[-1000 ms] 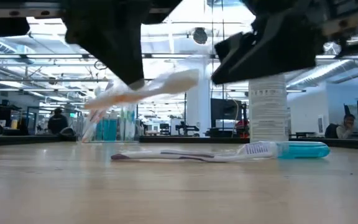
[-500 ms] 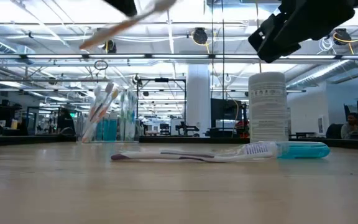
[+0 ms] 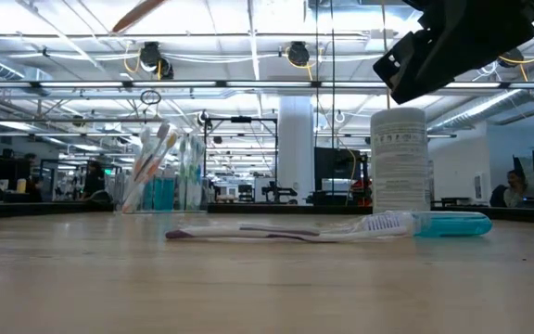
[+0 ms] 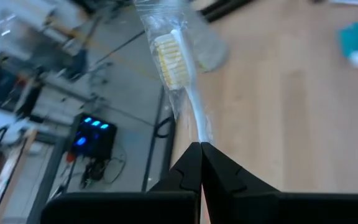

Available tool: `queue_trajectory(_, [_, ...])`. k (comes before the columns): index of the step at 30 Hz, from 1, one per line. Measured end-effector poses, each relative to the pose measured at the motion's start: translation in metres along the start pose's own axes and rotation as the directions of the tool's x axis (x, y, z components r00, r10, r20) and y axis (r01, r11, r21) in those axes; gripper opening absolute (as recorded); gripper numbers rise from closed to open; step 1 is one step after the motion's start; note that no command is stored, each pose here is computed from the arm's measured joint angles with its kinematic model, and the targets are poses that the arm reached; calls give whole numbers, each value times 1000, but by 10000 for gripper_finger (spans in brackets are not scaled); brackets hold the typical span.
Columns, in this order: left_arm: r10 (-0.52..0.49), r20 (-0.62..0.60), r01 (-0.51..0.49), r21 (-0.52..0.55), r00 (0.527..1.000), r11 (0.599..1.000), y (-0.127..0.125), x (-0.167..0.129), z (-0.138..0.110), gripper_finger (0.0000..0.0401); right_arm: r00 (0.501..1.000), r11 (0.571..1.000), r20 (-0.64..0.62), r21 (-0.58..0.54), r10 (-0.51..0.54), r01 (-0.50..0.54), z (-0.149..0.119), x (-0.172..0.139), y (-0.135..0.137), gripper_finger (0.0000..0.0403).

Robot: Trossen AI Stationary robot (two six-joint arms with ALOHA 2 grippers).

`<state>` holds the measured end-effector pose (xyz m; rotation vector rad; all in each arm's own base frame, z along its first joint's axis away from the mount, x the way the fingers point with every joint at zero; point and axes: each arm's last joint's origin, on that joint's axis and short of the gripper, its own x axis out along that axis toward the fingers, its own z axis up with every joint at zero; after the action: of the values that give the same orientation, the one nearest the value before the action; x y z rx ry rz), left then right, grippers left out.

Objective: Pick & Place toothbrushing station
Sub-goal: Put the orange toothbrush into the transparent organizer

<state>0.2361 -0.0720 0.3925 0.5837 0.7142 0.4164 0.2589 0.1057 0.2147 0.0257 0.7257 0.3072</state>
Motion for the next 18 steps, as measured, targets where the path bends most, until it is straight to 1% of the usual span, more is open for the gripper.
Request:
queue_trajectory(4, [84,-23,-85,-62,996,994,11,-2,-5,2,1000,1000,0,0,0,0,0,0,0,114])
queue_trajectory(8, [101,-70,-105,-64,992,992,12,1,-10,2,1000,1000,0,-1,0,0,0,0,0,114])
queue_trajectory(10, [128,-88,-135,-80,988,988,12,5,-14,2,1000,1000,0,-1,0,0,0,0,0,114])
queue_trajectory(13, [160,-118,-173,-111,980,979,6,16,-21,3,1000,1000,0,-1,0,0,0,0,0,114])
queue_trajectory(16, [179,-154,-196,-97,972,976,-5,33,-32,2,1000,1000,1,-1,0,0,0,0,0,114])
queue_trajectory(18, [192,-170,-212,-107,967,971,-13,45,-40,5,1000,1000,1,-1,0,0,0,0,0,114])
